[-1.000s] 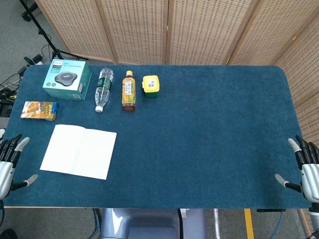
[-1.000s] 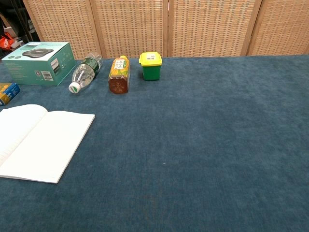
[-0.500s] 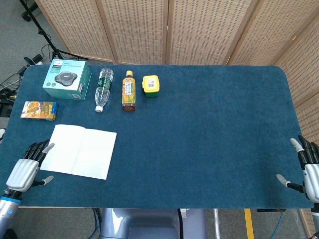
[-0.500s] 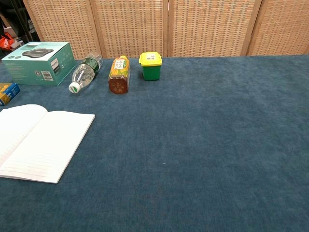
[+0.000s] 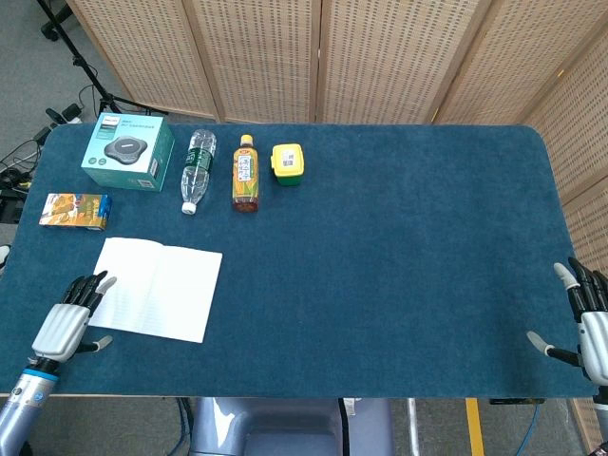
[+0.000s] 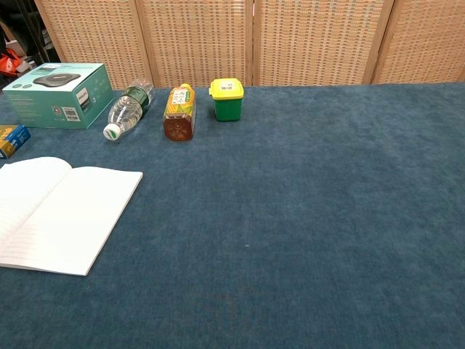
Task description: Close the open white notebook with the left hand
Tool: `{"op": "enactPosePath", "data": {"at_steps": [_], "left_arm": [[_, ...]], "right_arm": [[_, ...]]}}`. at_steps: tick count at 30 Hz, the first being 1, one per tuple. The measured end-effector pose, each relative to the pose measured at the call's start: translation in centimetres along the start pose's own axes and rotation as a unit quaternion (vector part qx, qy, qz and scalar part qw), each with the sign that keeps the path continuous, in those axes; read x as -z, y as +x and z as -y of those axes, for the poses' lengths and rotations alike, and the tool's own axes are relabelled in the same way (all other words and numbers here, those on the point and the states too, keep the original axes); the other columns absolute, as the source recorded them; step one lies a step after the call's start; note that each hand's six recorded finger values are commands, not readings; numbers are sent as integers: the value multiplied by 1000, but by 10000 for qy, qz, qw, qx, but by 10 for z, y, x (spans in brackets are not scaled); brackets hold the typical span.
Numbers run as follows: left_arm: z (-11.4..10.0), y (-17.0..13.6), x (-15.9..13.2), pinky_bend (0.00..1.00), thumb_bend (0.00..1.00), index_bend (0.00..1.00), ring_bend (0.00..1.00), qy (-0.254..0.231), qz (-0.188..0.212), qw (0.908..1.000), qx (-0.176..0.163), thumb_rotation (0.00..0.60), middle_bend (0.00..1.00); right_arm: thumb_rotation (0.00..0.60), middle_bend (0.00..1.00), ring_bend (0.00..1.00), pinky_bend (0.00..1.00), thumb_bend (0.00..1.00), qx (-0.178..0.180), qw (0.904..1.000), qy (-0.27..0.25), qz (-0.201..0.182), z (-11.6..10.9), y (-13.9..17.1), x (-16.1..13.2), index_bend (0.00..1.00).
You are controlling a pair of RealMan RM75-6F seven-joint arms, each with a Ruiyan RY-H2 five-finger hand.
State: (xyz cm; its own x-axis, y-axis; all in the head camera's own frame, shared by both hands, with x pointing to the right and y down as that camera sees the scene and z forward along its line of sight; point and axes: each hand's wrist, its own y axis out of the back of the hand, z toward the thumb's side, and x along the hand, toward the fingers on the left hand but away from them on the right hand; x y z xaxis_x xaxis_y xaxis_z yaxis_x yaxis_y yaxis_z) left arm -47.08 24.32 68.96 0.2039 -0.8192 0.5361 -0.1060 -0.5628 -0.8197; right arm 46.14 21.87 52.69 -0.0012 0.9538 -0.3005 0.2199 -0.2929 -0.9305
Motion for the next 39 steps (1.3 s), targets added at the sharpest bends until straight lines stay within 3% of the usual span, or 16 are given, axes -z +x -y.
{"op": "enactPosePath", "data": {"at_steps": [16,22,33,39], "left_arm": [[9,12,7,0,168,0,0,116,-185,9997,63,600,0],[9,14,10,0,275,0,0,137,-238,9996,42,600,0],[9,13,18,0,331,0,0,245,-390,9989,76,600,0],[10,14,21,0,432,0,0,269,-442,9986,103,600,0]], "right_arm": [[600,0,0,0,0,12,10000,-30,22,-1,0,2,0],[600,0,0,0,0,15,10000,-45,28,-2,0,2,0],[600,0,0,0,0,29,10000,-67,33,-4,0,4,0],[600,0,0,0,0,27,9999,-89,39,-4,0,4,0]]}}
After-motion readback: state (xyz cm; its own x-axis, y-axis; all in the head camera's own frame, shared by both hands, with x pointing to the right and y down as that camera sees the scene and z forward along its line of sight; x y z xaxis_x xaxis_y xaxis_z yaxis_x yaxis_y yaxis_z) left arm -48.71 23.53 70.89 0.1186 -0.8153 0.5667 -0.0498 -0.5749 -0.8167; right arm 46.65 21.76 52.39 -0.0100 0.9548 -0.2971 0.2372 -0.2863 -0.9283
